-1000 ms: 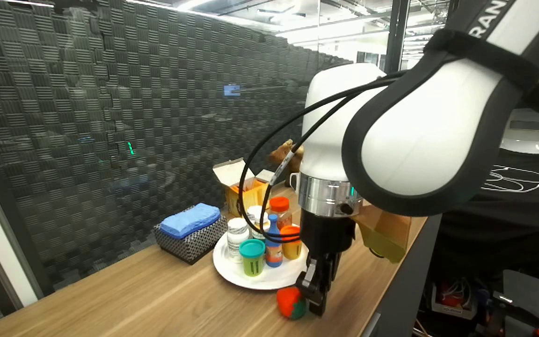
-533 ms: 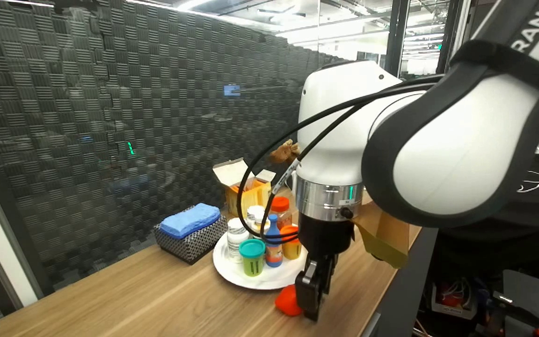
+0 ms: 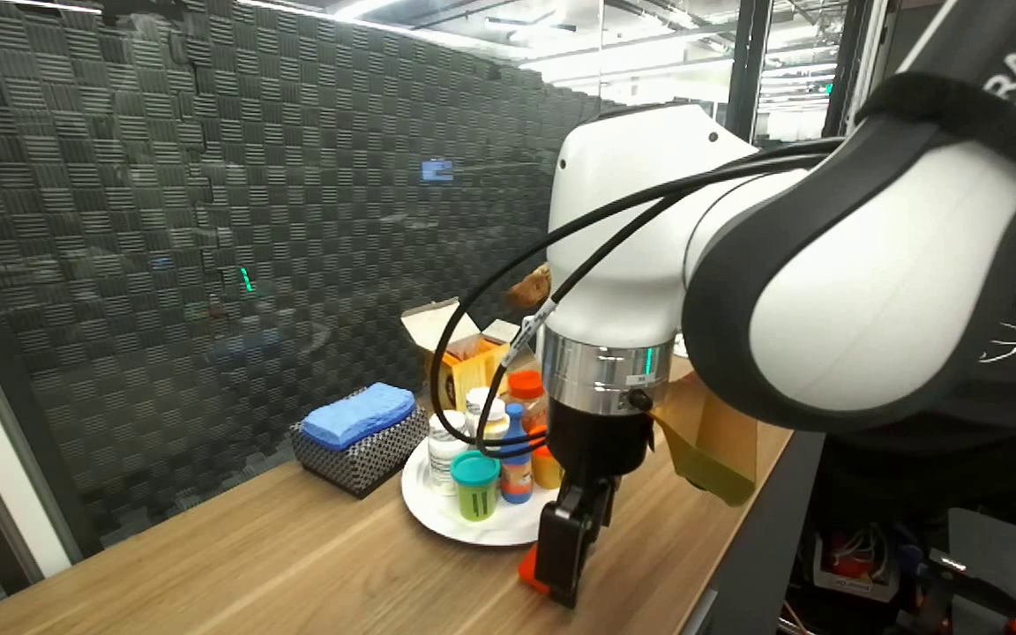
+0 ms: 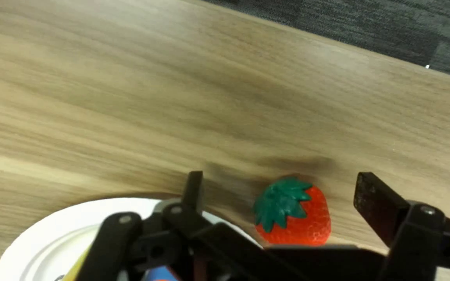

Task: Put the bottles on the tray

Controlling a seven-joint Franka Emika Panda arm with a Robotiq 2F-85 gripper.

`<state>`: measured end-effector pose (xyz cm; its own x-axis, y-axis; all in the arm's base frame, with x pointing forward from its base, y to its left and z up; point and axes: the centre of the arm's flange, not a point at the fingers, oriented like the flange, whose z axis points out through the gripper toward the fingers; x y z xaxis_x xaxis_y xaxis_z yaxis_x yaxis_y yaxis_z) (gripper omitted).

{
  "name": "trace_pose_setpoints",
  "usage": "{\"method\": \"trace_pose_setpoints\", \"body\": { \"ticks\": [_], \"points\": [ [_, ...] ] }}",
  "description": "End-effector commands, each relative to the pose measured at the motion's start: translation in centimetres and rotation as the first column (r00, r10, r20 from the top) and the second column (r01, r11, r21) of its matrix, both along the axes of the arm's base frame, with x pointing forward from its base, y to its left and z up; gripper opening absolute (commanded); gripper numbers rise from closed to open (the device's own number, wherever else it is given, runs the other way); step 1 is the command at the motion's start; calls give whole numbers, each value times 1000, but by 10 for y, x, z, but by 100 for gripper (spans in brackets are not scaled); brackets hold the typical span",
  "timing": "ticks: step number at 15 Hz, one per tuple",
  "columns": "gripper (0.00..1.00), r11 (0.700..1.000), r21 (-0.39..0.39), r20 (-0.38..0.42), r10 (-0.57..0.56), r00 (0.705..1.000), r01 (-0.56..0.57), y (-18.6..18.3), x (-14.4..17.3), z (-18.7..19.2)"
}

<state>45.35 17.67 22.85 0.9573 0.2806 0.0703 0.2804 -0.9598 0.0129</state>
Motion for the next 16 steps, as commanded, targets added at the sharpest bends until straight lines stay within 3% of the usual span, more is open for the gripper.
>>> {"method": "trace_pose_setpoints", "body": {
  "ticks": [1,8,9,11,16],
  "points": [
    [100,999,22,30,35,999,-36,8,14,2],
    [100,992,48,41,111,993,-113,13,27,-7],
    [76,992,50,41,117,992,-119,13,27,-7],
    [68,990,52,45,129,991,-131,14,26,-5],
    [28,986,86,76,134,988,-140,10,15,20]
  ]
}}
